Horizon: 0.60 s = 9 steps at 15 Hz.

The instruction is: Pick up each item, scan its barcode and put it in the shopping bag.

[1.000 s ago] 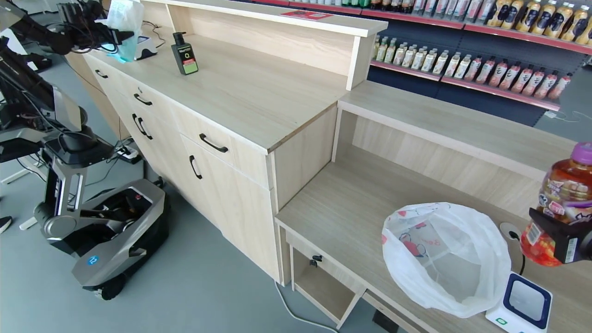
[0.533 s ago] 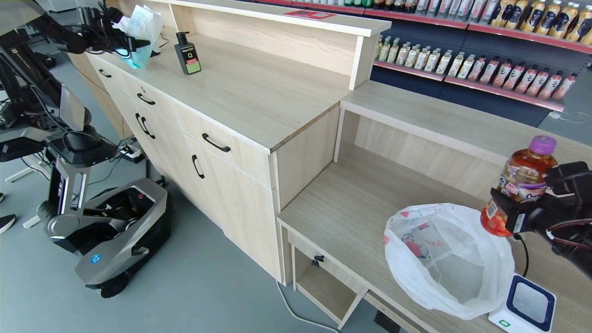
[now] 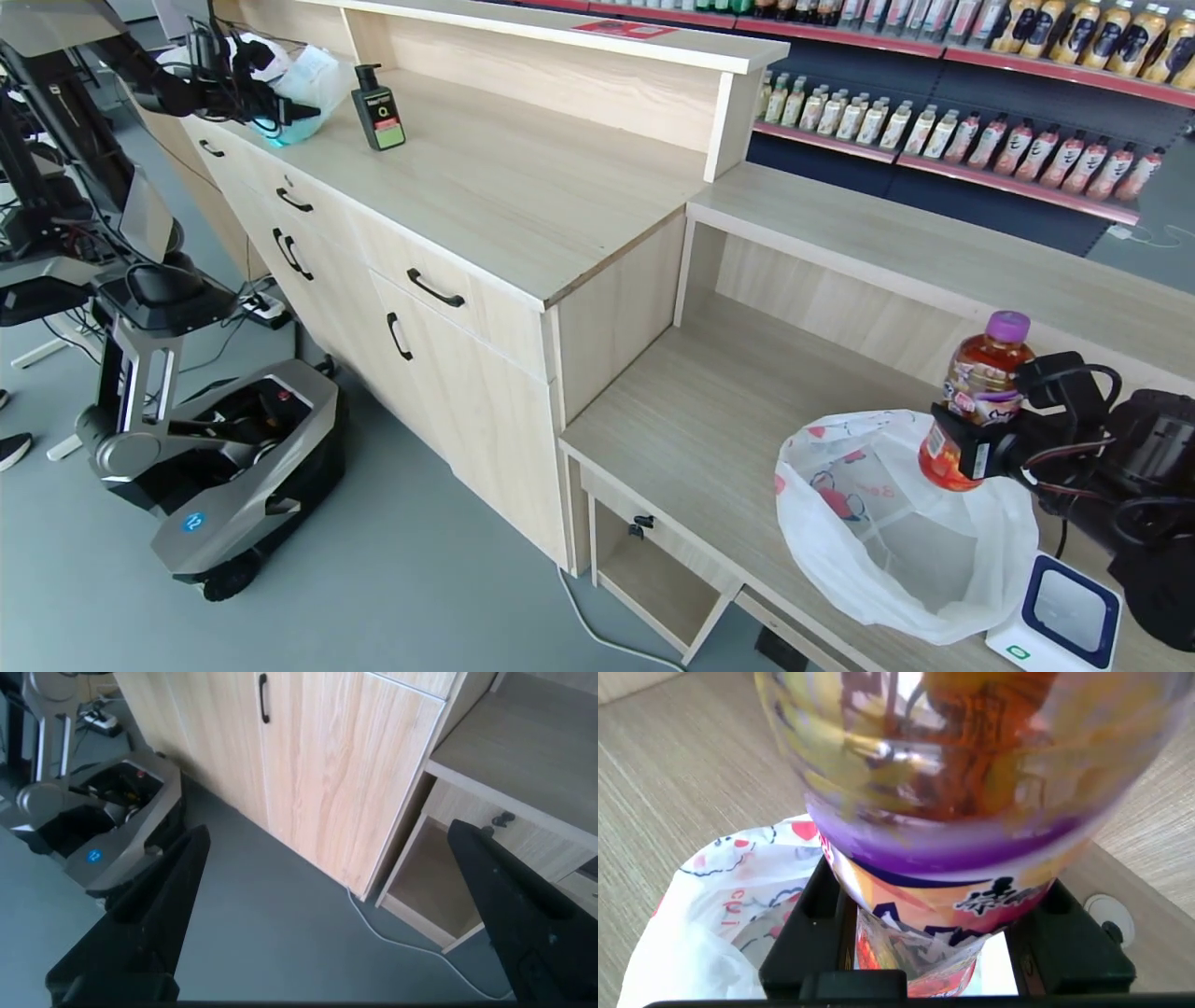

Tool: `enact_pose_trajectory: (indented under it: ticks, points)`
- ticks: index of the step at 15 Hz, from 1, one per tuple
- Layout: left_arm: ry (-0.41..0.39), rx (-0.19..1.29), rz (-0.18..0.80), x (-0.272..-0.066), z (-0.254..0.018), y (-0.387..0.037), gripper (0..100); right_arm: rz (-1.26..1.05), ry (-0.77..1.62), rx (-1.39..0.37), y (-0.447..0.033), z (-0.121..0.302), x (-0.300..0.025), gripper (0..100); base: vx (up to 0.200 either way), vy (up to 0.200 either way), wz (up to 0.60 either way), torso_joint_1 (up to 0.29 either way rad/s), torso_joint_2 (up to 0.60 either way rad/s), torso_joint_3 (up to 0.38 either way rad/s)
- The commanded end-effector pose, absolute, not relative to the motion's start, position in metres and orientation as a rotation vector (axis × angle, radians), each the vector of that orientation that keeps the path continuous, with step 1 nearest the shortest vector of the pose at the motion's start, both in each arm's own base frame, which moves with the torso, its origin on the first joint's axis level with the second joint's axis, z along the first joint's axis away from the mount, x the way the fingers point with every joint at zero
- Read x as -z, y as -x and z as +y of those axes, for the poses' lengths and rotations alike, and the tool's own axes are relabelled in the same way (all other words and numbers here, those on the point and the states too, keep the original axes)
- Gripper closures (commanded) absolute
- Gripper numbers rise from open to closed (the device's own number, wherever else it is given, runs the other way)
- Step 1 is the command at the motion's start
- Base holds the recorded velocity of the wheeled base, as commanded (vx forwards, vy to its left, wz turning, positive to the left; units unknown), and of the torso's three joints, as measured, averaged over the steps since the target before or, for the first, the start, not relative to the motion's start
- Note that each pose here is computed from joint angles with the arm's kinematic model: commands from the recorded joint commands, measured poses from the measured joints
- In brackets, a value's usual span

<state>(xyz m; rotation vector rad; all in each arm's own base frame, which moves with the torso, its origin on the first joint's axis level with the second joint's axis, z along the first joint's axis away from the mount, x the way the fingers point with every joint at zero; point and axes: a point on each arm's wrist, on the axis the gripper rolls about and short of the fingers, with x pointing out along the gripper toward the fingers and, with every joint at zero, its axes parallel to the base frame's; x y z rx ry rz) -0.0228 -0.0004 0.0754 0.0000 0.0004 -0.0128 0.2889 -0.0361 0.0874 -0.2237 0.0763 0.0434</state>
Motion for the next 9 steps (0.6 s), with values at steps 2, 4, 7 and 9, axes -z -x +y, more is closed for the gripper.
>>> enact_pose_trajectory:
  ticks: [2, 4, 7, 9]
  points:
    - [0.000, 0.012, 0.000, -0.075, 0.000, 0.023, 0, 0.093, 0.219, -0.068, -0.308, -0.038, -0.072, 100, 0.000, 0.000, 0.00, 0.000, 0.00, 0.000]
    - [0.000, 0.012, 0.000, -0.075, 0.000, 0.023, 0, 0.110, 0.217, -0.078, -0.314, -0.039, -0.064, 100, 0.000, 0.000, 0.00, 0.000, 0.00, 0.000]
    - [0.000, 0.012, 0.000, -0.075, 0.000, 0.023, 0, 0.126, 0.214, -0.080, -0.322, -0.041, -0.054, 100, 0.000, 0.000, 0.00, 0.000, 0.00, 0.000]
    - [0.000, 0.012, 0.000, -0.075, 0.000, 0.023, 0, 0.140, 0.212, -0.082, -0.331, -0.043, -0.043, 100, 0.000, 0.000, 0.00, 0.000, 0.00, 0.000]
